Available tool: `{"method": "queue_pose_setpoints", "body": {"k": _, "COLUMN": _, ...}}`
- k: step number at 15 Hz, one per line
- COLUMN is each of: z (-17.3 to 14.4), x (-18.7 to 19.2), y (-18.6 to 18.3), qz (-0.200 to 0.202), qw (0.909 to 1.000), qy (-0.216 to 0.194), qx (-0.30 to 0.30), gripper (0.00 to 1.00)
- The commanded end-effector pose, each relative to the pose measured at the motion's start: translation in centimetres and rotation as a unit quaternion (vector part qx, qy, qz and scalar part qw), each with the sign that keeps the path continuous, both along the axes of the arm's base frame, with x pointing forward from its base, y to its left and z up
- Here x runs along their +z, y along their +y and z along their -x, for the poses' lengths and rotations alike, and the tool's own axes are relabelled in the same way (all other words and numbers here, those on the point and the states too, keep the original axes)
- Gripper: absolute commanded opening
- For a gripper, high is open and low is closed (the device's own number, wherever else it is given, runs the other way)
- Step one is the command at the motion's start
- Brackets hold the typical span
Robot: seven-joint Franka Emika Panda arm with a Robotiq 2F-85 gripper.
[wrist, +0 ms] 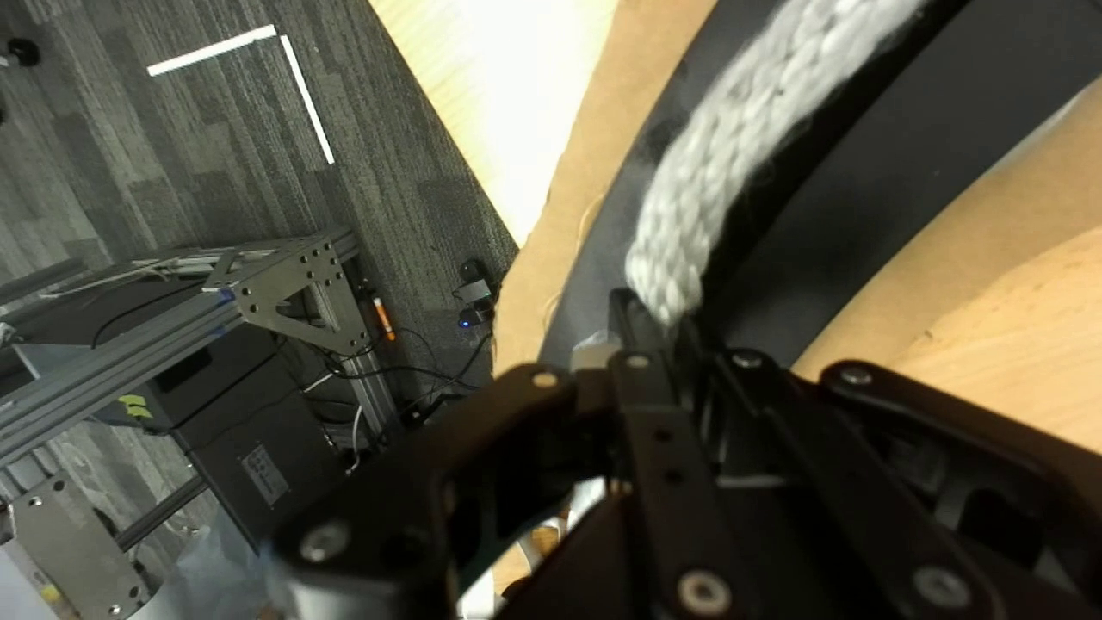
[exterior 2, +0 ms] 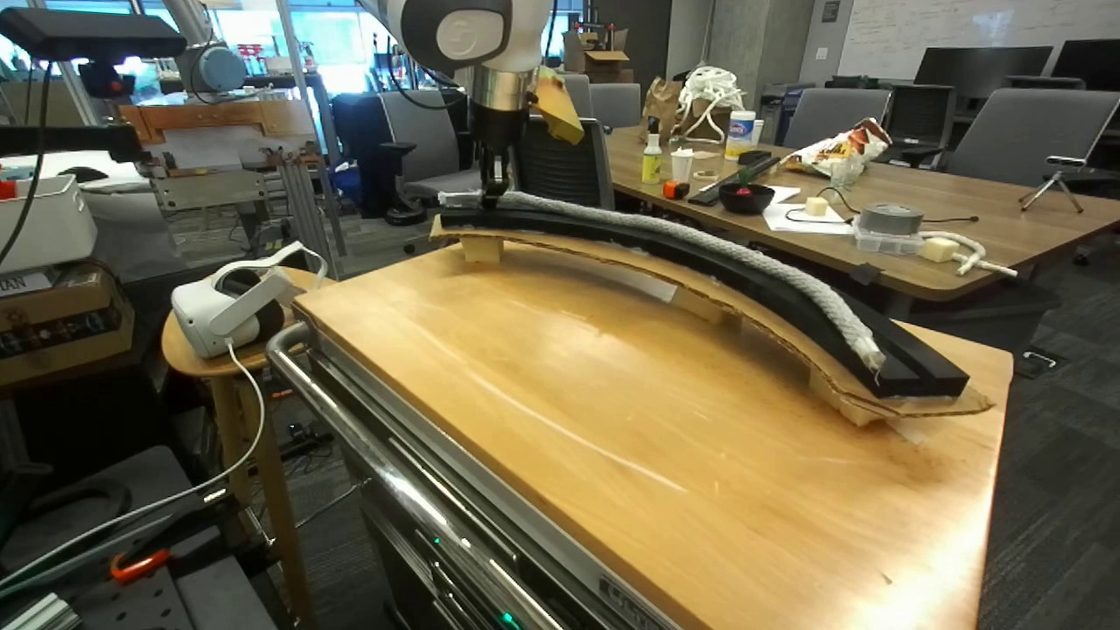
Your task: Put the white rope on the skate
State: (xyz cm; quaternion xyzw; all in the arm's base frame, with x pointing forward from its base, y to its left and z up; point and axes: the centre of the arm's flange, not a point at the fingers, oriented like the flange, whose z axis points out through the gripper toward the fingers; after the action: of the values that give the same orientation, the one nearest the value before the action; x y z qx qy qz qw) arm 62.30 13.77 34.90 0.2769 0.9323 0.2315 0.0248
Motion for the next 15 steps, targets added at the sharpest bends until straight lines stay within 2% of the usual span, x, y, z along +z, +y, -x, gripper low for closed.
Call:
{"method": "queue_pose_setpoints", "body": {"k": 1, "z": -0.5, "x": 0.8, "y": 0.4, "qz": -0.012, "qw": 0.9999, "qy": 0.003, "qx": -0.006, "gripper": 0.02}}
{"method": "queue_pose_setpoints", "body": {"k": 8, "z": 0.0, "x": 0.5, "y": 1.0, "qz": -0.006, "qw": 0.9993, "qy": 0.027, "qx": -0.025, "gripper": 0.02}}
{"method": "queue_pose_setpoints", "body": {"k": 15, "z": 1.0, "x": 1.2, "y": 2.5, "qz": -0.002, "qw": 0.9984, "qy": 0.030, "qx": -0.047, "gripper": 0.02}}
